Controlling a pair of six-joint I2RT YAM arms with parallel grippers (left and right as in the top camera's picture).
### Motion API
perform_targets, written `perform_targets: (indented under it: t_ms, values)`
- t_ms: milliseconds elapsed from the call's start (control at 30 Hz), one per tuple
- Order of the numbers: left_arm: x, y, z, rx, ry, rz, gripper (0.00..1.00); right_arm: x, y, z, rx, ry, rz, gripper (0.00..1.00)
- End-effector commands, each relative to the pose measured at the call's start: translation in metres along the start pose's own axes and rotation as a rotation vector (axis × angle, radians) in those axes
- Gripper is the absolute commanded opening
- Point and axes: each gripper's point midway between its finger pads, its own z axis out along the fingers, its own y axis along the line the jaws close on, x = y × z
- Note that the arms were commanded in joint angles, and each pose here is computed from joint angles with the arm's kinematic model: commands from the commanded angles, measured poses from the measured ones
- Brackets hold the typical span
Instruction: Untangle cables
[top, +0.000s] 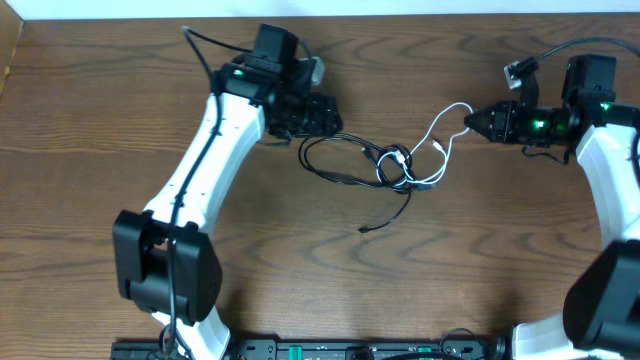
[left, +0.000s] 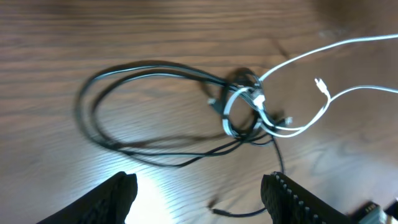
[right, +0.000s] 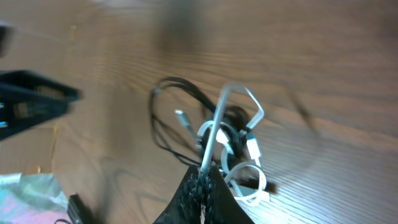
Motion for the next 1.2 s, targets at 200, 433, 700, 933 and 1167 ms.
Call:
perform_targets:
  t_ms: [200, 433, 700, 933, 1167]
  values:
    - [-0.003, -0.022, 0.031, 0.162, 0.046, 0.016, 0.68, -0.049, 0.077, -0.060, -0.017, -0.209, 0.001, 0.01]
    - [-0.001, -0.019, 0.036, 0.159, 0.057, 0.015, 0.64, -0.060, 0.086, -0.079, 0.056, -0.308, 0.152, 0.01]
    - [-0.005, -0.028, 0.037, 0.192, 0.041, 0.058, 0.64, -0.045, 0.120, -0.052, 0.009, -0.231, 0.051, 0.01]
    - [-0.014, -0.064, 0.036, 0.328, -0.017, 0.213, 0.65, -0.040, 0.127, -0.046, 0.004, -0.210, 0.040, 0.01]
    - [-0.021, -0.092, 0.050, 0.448, -0.051, 0.294, 0.65, -0.038, 0.128, -0.045, -0.003, -0.199, 0.026, 0.01]
